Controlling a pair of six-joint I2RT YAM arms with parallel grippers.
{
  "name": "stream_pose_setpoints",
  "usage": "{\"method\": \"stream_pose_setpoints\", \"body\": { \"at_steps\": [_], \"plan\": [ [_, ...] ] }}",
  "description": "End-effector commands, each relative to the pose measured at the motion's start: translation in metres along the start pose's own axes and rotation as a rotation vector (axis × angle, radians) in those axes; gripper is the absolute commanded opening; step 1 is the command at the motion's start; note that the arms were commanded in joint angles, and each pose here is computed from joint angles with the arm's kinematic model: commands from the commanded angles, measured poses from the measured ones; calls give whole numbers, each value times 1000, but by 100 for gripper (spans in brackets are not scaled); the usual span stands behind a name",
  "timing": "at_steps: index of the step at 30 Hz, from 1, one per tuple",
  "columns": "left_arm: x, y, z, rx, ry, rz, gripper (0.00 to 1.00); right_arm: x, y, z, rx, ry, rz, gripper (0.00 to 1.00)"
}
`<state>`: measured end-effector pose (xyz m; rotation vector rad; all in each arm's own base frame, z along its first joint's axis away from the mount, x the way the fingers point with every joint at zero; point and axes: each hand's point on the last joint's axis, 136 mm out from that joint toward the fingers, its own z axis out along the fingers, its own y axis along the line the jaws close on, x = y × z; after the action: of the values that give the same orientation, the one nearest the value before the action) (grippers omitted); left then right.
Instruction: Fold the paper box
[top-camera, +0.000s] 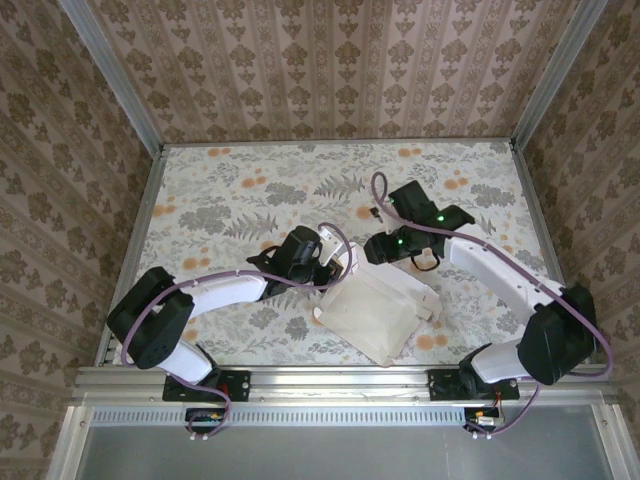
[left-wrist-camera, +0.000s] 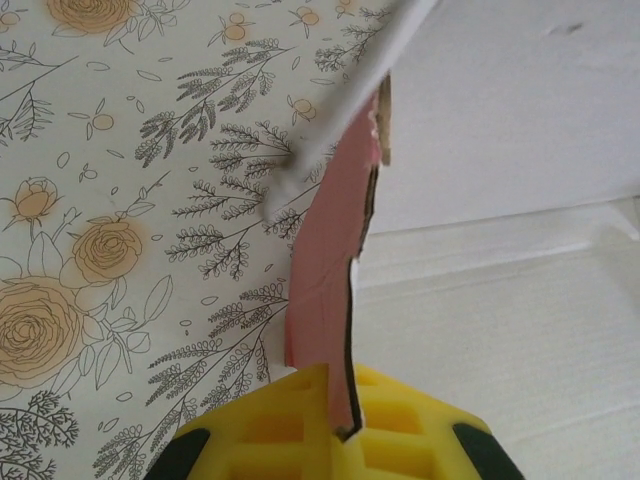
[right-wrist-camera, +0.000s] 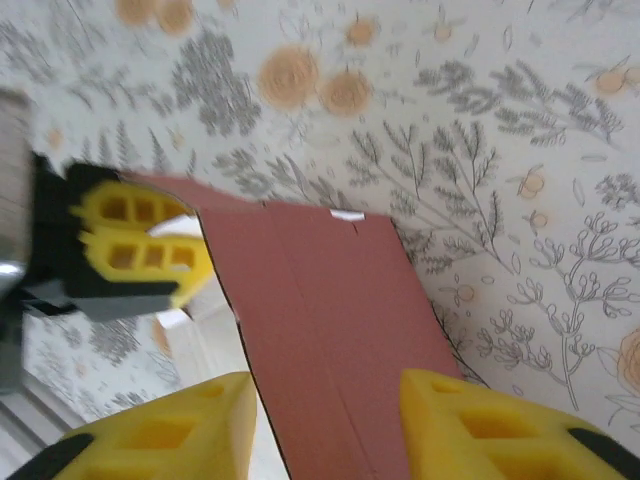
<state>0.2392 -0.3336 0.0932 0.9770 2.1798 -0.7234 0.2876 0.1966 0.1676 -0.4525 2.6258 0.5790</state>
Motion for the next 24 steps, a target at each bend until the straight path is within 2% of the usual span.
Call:
{"method": "stream_pose_setpoints", "body": {
  "at_steps": [1, 5, 11, 19, 24],
  "plan": [
    [30, 1, 6, 0, 117, -1, 0, -27, 27, -20, -157, -107, 61, 52],
    [27, 1, 6, -3, 112, 4, 0, -50, 29, -19, -178, -149, 175, 60],
    [27, 1, 6, -20, 104, 12, 0, -66, 12, 15, -98, -65, 304, 69],
    [27, 2, 8, -45, 78, 18, 0, -61, 12, 49, -115, 79, 307, 80],
    [28, 5, 7, -60, 83, 21, 0, -47, 16, 56, -142, 170, 257, 80]
  ]
}}
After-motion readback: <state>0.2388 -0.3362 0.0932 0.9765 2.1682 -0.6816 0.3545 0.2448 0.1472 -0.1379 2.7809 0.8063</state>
